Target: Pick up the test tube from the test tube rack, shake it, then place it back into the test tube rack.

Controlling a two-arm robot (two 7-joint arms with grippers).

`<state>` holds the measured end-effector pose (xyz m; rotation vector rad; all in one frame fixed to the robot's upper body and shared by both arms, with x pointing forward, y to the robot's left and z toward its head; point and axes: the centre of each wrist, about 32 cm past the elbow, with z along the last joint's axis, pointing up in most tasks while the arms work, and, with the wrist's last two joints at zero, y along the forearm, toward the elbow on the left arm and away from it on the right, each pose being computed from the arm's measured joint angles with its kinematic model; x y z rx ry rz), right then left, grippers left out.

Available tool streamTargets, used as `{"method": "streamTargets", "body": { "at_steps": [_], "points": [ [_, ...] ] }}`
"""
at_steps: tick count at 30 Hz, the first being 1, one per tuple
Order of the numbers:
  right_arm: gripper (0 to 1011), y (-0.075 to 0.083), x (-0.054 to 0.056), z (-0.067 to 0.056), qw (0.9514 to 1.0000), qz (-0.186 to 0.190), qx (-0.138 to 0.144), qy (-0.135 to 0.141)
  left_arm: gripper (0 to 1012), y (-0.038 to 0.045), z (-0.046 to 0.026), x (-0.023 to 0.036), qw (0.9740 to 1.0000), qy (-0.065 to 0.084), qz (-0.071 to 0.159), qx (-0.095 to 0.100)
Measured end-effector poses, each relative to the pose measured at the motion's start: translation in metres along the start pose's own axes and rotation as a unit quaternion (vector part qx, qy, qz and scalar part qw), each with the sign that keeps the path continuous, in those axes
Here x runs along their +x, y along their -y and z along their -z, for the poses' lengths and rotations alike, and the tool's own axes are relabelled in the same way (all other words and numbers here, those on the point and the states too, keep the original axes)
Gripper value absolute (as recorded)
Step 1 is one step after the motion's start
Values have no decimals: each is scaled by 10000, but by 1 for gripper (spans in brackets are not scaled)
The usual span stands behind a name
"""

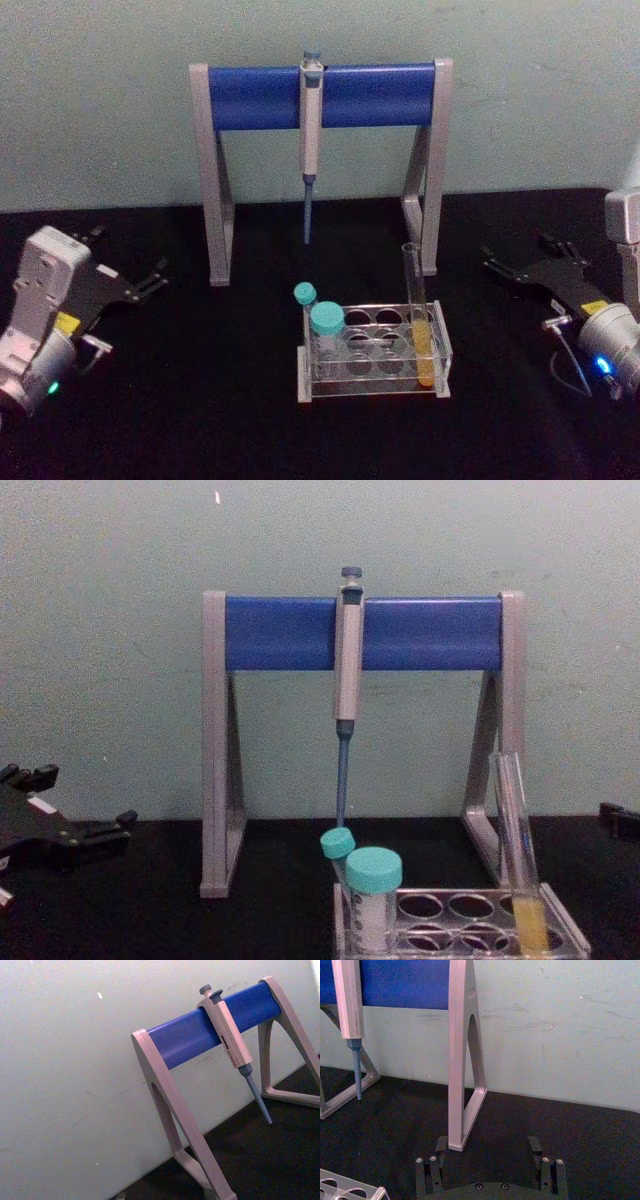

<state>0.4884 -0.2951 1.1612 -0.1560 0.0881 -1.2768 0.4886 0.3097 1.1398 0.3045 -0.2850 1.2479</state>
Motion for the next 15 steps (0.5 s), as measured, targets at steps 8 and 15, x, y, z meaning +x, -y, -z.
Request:
{"method": "streamTargets", "body": {
  "at_steps": [8,15],
  "points": [
    [1000,0,0,0,10000,0,0,0,1001,0,0,0,10000,0,0,0],
    [1000,0,0,0,10000,1,0,0,1001,0,0,0,10000,0,0,0]
  ]
}}
